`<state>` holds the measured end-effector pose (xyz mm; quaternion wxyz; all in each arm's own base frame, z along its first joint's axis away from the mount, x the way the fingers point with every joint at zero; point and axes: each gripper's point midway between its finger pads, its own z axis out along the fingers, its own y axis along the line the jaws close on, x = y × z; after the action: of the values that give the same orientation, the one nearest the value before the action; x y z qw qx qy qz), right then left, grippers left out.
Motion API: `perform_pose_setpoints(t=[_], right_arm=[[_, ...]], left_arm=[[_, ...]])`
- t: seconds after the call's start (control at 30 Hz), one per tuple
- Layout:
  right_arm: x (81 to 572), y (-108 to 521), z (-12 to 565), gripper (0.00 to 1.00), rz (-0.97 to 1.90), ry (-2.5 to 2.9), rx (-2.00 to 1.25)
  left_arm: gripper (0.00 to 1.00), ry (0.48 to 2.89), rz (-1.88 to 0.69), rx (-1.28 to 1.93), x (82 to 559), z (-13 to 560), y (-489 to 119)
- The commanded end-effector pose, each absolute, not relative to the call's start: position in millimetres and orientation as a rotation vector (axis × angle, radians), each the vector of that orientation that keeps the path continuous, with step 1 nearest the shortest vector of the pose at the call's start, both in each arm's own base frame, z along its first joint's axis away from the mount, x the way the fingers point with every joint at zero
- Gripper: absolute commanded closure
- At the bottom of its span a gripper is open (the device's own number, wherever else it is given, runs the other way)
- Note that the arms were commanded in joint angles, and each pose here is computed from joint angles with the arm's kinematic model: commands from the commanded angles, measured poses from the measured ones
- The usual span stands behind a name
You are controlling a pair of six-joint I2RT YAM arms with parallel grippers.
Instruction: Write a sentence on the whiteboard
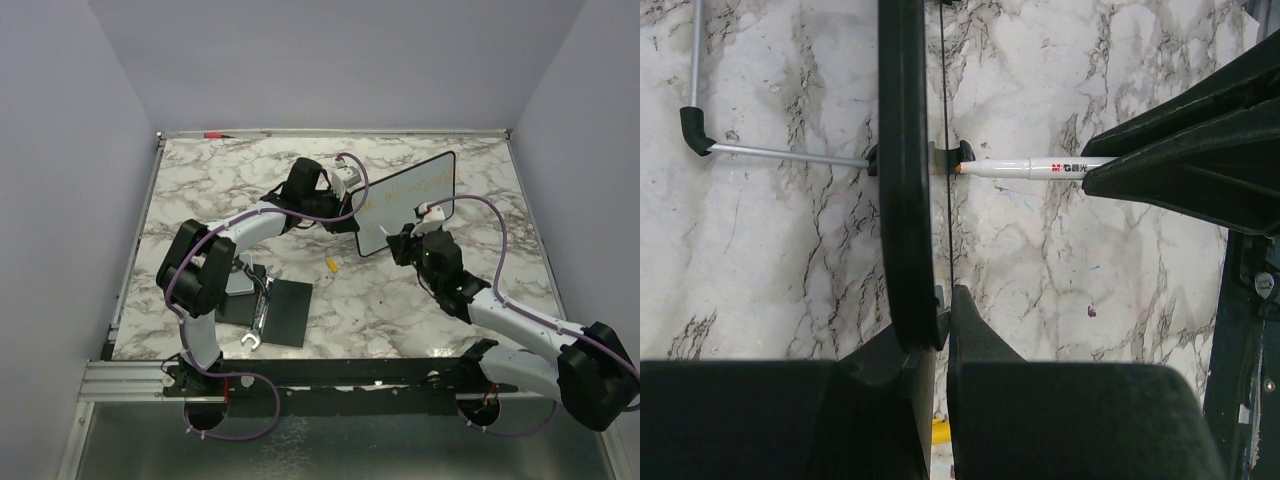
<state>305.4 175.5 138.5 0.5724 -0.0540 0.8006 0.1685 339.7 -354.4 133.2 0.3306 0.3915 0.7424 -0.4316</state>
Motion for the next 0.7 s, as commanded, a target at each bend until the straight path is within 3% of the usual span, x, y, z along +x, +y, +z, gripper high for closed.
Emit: perform_pose_setpoints(t=[0.0,0.67], right_arm=[[316,175,154,0.99,0.355,1.837,-0.111],[313,193,139,0.99,0.397,1.878,-0.252]], left_arm=[[1.00,1.920,-1.146,1.054,334,141,-358],[1.00,1.919,-1.147,1.054,333,141,-358]])
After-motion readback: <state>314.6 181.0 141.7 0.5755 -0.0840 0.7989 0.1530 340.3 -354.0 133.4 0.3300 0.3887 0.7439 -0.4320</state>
